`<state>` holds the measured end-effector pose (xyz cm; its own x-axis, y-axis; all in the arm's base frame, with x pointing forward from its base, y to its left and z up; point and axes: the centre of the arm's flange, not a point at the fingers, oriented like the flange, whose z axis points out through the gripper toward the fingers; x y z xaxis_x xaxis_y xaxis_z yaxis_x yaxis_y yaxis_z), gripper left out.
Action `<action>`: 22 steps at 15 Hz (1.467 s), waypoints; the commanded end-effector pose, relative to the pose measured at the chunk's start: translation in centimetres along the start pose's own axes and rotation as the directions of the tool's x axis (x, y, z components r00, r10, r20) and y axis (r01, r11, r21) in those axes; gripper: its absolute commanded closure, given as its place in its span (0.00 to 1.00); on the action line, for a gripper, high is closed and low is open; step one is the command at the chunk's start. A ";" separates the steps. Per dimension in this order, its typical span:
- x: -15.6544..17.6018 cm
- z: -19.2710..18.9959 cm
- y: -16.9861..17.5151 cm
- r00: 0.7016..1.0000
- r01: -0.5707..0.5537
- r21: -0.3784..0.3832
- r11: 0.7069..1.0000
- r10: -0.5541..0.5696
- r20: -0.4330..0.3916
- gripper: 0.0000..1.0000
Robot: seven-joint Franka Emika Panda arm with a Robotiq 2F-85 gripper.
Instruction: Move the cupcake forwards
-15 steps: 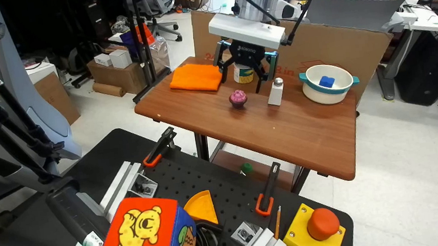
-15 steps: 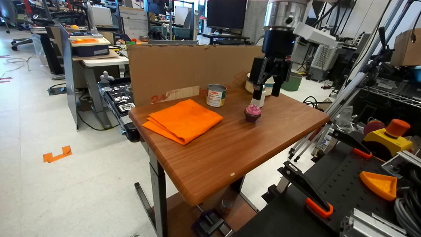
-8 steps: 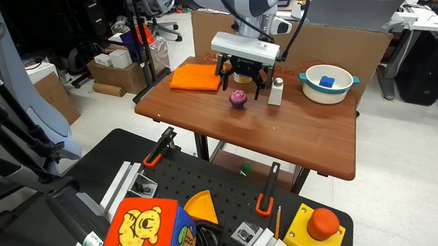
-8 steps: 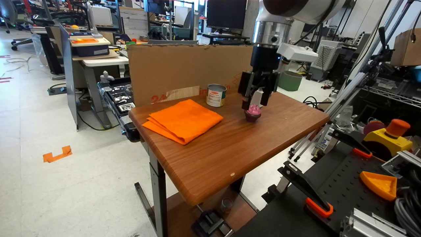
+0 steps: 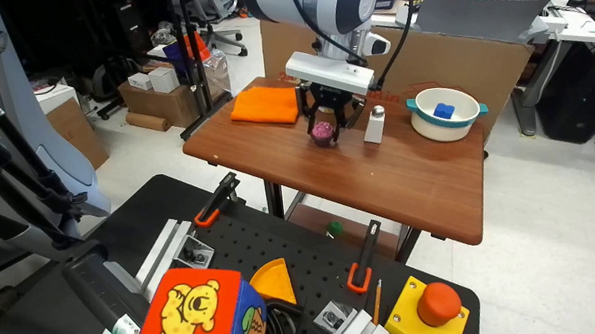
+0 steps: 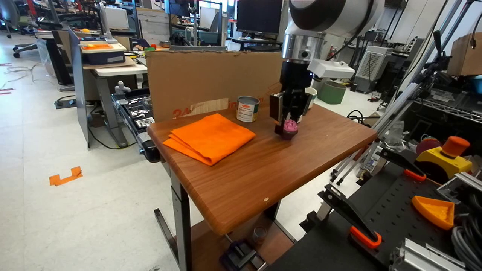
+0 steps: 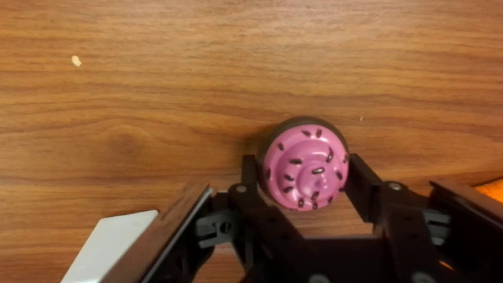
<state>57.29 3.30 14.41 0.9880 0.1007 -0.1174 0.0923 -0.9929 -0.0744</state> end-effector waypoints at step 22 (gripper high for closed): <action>-11.5 2.0 -10.1 0.984 0.176 0.004 0.984 -0.176 -0.016 0.03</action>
<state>45.90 13.06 14.07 0.9503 0.2925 -0.1070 0.2817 -0.9538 -0.1047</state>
